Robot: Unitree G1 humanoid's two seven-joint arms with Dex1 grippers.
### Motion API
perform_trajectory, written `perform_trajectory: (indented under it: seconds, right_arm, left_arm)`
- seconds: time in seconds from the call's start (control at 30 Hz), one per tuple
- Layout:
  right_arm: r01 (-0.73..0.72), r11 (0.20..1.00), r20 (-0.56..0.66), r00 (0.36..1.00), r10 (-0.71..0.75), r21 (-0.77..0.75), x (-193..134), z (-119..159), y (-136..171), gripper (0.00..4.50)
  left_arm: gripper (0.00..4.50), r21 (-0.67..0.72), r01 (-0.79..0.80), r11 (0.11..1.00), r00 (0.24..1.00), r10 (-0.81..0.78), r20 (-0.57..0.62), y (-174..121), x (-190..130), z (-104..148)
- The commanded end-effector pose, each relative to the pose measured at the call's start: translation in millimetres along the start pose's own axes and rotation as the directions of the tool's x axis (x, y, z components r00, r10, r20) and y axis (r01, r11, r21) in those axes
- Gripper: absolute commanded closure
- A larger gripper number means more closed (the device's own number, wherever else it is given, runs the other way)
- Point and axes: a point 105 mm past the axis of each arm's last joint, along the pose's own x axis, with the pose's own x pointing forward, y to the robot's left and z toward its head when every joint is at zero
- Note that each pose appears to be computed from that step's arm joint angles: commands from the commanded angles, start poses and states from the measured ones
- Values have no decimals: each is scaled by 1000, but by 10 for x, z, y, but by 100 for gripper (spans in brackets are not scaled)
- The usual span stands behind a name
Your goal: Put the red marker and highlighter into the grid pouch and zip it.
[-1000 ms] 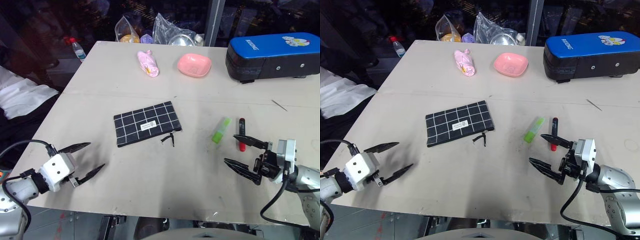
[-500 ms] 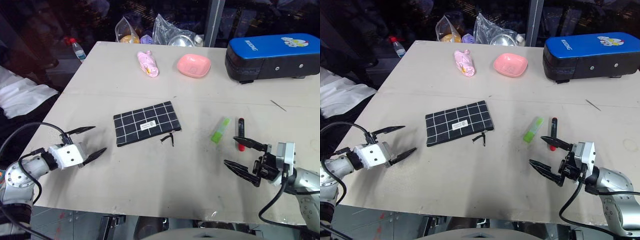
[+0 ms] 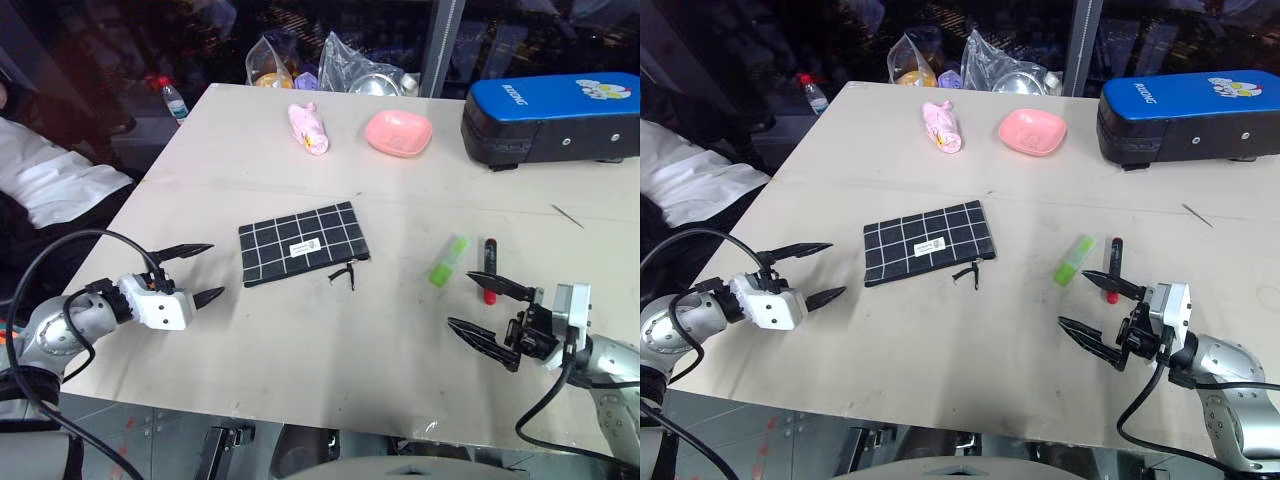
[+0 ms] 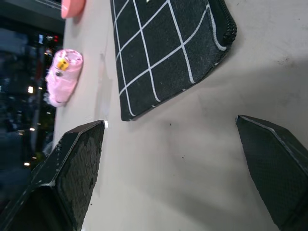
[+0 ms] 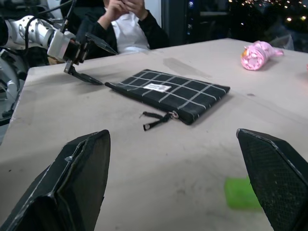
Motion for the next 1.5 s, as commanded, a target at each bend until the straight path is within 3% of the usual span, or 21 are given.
perform_trajectory:
  seconds: [0.03, 0.27, 0.47, 1.0, 1.5]
  right_arm:
    - [2, 1000, 29, 1000, -2, -20, 9, 75, -10, 26]
    - [7, 1000, 38, 999, -6, -21, 37, 87, 0, 26]
    - [12, 1000, 46, 999, -11, -23, 56, 98, 9, 26]
    - [19, 1000, 47, 999, -18, -14, 82, 77, 39, 26]
    - [22, 999, 51, 998, -21, -27, 136, 98, 9, 26]
  left_arm:
    - [8, 39, 1, 999, 999, 1, -42, 13, 19, -86]
    - [8, 85, -25, 996, 998, 30, -60, 76, 74, -148]
    - [8, 104, -58, 993, 998, 55, 34, 158, 194, -4]
    - [8, 7, -95, 995, 995, 94, 43, 140, -28, 22]
    - [8, 109, -60, 992, 994, 50, 93, 208, 272, 94]
